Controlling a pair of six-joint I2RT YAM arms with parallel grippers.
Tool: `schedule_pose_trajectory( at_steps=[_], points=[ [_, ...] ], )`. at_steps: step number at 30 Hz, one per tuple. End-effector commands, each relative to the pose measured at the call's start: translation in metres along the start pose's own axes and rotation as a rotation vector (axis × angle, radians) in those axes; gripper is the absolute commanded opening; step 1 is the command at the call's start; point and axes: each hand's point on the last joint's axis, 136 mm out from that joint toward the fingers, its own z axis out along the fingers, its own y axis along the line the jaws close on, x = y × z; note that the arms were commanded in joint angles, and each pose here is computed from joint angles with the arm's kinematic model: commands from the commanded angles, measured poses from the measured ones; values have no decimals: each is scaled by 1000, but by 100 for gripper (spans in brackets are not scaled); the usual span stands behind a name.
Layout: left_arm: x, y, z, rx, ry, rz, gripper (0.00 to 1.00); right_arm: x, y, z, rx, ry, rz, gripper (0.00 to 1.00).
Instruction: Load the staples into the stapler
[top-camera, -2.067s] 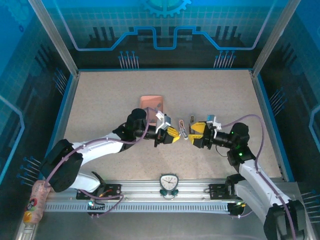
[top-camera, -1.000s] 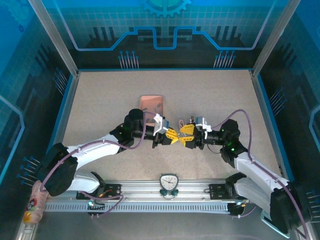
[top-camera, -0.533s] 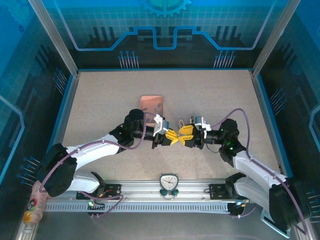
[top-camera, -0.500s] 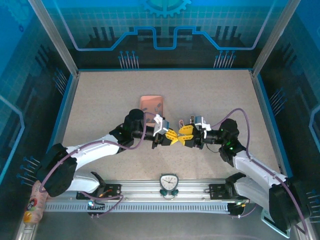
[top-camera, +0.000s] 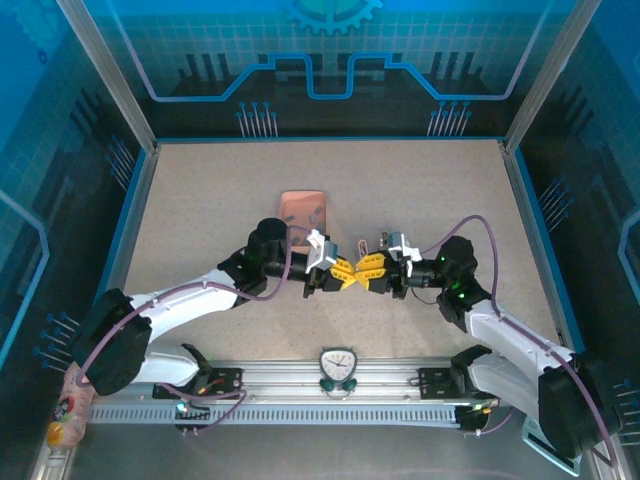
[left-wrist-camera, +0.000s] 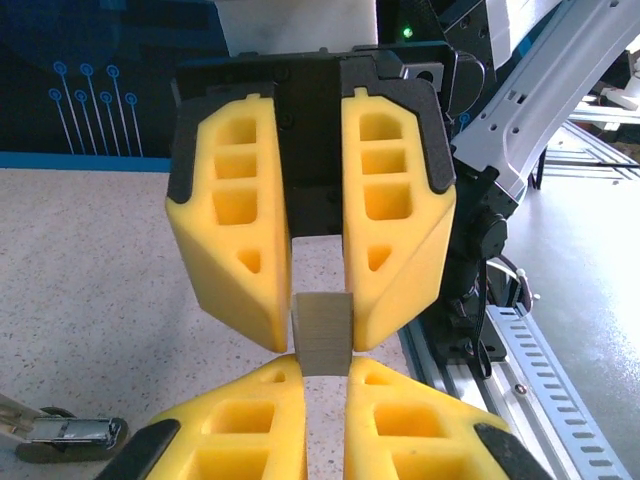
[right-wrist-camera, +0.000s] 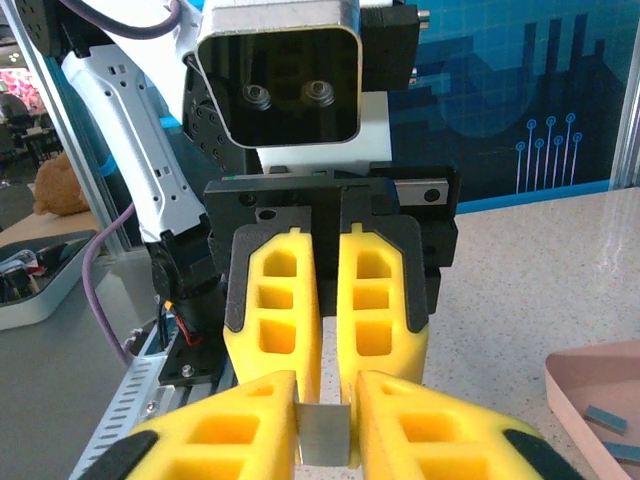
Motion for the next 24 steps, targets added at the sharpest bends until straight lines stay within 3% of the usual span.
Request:
schedule_pose_trajectory(
  at_steps=[1,6,11,17,24],
  points=[
    [-8,-7,-2,13,-7,42,18,-15,3,2,-13,-23,-53,20],
    [-7,-1,-5,-37,19,15,45,-13,-4,-2,68,-10,-72,19],
    [-3,9,-12,-114,61,-72,66,-2,-20,-10,216,66,-74,20],
    [3,46,-35,-332,119,-241,89,20,-50,-29,443,159,-32,20],
    [18,115,-79,-627,176,-504,95,58,-85,-42,636,268,124,20]
  ],
)
